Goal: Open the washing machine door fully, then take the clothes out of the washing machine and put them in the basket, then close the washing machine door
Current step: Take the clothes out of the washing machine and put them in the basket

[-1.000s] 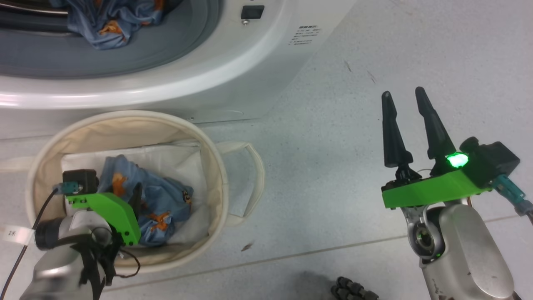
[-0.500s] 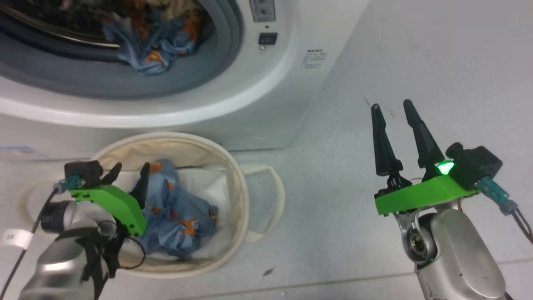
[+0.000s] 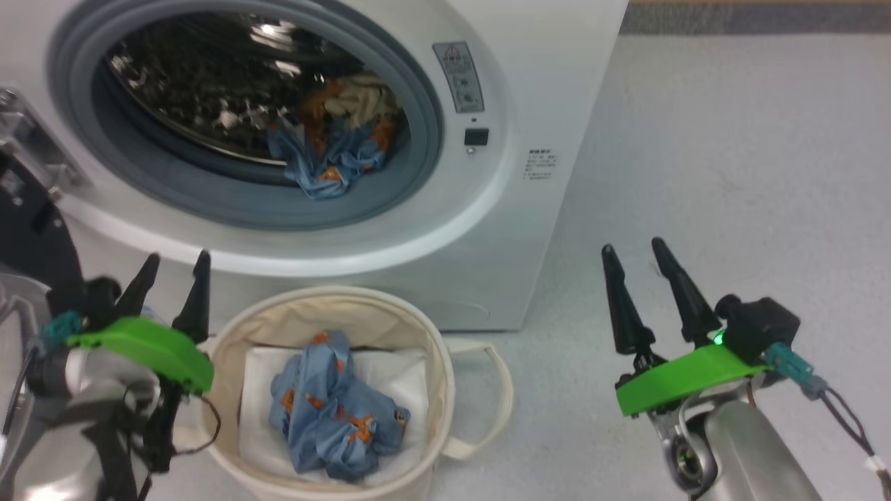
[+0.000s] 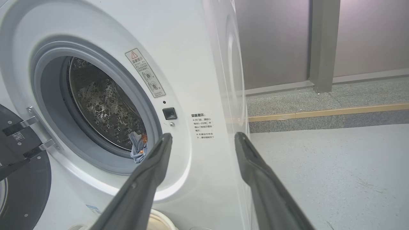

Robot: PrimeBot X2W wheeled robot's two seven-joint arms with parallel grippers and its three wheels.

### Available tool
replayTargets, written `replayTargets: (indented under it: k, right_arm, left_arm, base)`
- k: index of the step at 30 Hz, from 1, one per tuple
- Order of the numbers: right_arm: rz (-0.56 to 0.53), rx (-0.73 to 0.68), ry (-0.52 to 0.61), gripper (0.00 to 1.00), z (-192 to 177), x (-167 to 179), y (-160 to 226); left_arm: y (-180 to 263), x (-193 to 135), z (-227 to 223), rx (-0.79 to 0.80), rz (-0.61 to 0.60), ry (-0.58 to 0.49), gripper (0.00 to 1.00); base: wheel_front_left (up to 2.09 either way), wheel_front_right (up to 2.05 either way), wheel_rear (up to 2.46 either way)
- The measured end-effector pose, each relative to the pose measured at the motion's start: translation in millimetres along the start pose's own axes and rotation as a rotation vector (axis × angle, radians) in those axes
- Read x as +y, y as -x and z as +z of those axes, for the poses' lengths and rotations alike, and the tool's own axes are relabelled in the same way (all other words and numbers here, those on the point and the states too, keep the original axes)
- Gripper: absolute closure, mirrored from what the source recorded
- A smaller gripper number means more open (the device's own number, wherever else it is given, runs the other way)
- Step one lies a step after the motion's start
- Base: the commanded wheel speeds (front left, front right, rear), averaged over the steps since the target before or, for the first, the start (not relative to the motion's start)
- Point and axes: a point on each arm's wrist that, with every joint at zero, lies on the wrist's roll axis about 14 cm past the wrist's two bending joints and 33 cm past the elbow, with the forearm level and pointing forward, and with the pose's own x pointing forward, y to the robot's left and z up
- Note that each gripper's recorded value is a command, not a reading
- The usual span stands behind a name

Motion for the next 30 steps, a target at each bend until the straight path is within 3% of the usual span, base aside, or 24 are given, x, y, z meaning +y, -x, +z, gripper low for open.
replayTargets:
  k: [10,30]
  right_arm:
    - [0.043,-0.019,-0.013,0.00,9,17,18]
    - [0.045,-0.033,-0.010,0.00,15,19,31]
  left_arm:
    - [54,13,37,-0.152,0.078,-0.013,0.00]
    - [103,24,32,-0.190,0.158,0.000,0.00]
  base:
    - [0.00,0.00,0.00]
    - [0.00,0.00,0.00]
